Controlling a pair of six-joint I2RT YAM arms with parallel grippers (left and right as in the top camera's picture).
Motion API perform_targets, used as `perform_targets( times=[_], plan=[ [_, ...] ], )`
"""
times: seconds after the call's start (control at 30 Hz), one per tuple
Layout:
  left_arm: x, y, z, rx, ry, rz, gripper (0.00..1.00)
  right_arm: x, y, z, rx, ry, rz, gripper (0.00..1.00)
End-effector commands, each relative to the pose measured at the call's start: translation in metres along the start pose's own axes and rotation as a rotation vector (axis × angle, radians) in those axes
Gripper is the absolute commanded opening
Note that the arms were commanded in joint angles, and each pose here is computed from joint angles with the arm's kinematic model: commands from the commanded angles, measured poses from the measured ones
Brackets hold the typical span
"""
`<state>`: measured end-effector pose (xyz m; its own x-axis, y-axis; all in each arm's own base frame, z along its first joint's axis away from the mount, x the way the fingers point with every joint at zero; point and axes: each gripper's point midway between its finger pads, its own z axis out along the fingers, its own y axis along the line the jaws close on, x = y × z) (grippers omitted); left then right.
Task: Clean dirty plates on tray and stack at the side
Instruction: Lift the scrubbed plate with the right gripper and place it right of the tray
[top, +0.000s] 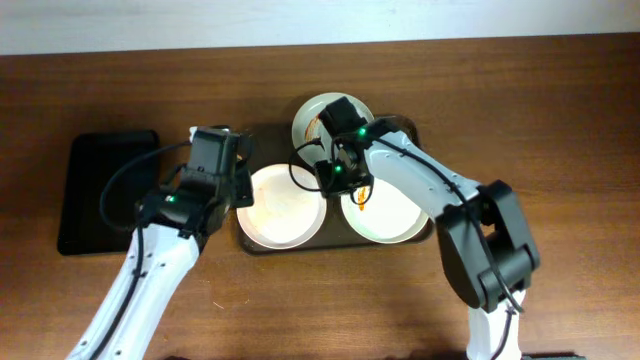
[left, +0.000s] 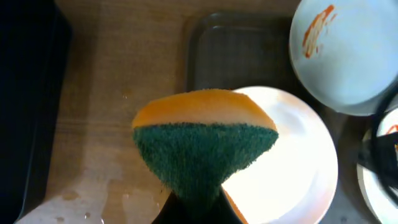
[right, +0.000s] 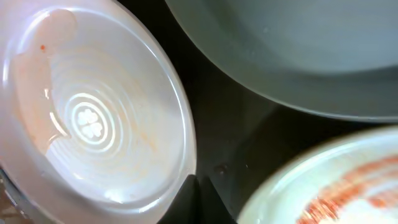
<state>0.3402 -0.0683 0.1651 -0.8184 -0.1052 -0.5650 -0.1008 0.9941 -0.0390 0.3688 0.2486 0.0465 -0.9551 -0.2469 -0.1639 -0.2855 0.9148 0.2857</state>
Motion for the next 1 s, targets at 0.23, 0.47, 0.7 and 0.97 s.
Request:
perform_targets(
  times=[0.23,0.47,0.7,0.97],
  plan=[
    [0.014,0.005,0.0,0.015,0.073,-0.009,0.0,-0.014,0.018,-0.019,0.177,-0.088,-0.113,0.41],
    [0.014,0.005,0.0,0.015,0.073,-0.009,0.0,-0.001,0.012,0.043,0.147,0.023,-0.103,0.41],
    [0.016,0.003,0.0,0.028,0.082,-0.009,0.0,0.002,0.004,0.05,0.178,0.063,-0.084,0.04],
    [0.018,0.004,0.0,0.025,0.091,-0.008,0.0,-0.057,0.008,-0.083,0.451,-0.098,-0.114,0.04]
  ],
)
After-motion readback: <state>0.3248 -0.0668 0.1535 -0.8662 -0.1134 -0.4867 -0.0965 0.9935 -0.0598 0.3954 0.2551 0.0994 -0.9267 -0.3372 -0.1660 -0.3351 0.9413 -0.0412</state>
